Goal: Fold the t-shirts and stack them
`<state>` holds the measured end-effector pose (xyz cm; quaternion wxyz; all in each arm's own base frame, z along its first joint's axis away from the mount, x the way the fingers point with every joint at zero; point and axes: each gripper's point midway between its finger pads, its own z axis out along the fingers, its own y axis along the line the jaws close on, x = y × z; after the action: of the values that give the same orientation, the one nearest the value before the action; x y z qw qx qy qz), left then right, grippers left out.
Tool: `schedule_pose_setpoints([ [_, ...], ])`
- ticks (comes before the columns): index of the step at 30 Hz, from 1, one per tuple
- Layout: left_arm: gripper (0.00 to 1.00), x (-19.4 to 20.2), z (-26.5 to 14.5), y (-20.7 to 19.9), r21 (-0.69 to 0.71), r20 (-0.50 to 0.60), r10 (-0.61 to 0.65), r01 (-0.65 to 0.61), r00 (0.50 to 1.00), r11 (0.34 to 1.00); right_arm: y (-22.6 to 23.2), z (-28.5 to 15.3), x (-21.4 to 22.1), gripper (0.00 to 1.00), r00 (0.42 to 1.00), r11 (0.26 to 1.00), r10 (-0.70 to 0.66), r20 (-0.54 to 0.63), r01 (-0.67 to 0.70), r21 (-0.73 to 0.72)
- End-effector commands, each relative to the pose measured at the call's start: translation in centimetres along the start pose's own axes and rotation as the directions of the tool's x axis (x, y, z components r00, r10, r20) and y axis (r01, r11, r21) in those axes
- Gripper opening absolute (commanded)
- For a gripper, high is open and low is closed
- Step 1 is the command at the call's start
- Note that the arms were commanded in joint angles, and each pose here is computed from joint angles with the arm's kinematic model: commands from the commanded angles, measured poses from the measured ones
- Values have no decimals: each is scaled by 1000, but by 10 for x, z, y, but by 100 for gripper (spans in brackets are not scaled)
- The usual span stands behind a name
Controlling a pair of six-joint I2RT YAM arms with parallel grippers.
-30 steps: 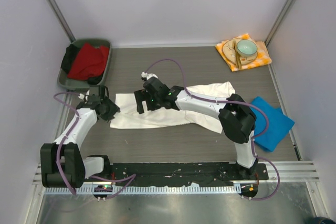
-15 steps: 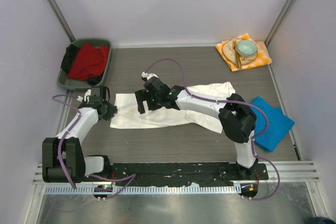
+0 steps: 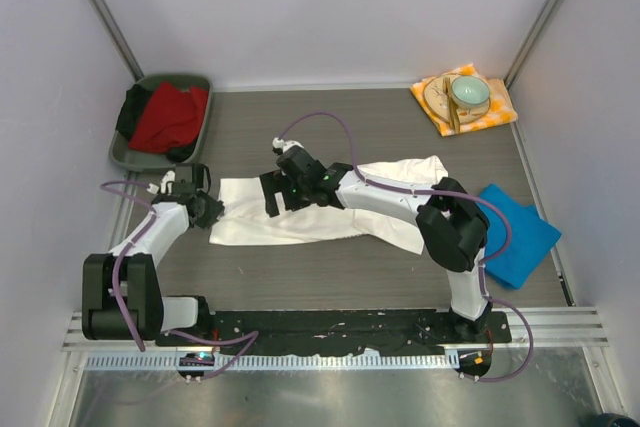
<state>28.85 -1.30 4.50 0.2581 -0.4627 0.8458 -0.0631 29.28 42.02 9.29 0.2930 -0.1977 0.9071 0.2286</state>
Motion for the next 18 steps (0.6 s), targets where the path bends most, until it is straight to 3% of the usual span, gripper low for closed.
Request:
schedule_pose_setpoints([
  [1,29,-13,0,-17,47,45,-27,25,999,999,4,-6,-11,100,999,1000,-8,38,8,-21],
  [5,28,-12,3,-17,47,45,-28,26,999,999,2,-5,-11,100,999,1000,-8,38,9,-16],
  [8,9,-12,4,-18,51,48,-35,33,998,998,1,-1,-9,100,1000,1000,-6,29,7,-17],
  [11,1,-14,5,-20,53,51,-42,39,998,998,1,1,-9,100,1000,1000,-5,29,5,-18],
  [18,0,-25,-1,-29,74,87,-59,53,994,996,-1,4,-11,100,1000,1000,2,30,-1,-21],
])
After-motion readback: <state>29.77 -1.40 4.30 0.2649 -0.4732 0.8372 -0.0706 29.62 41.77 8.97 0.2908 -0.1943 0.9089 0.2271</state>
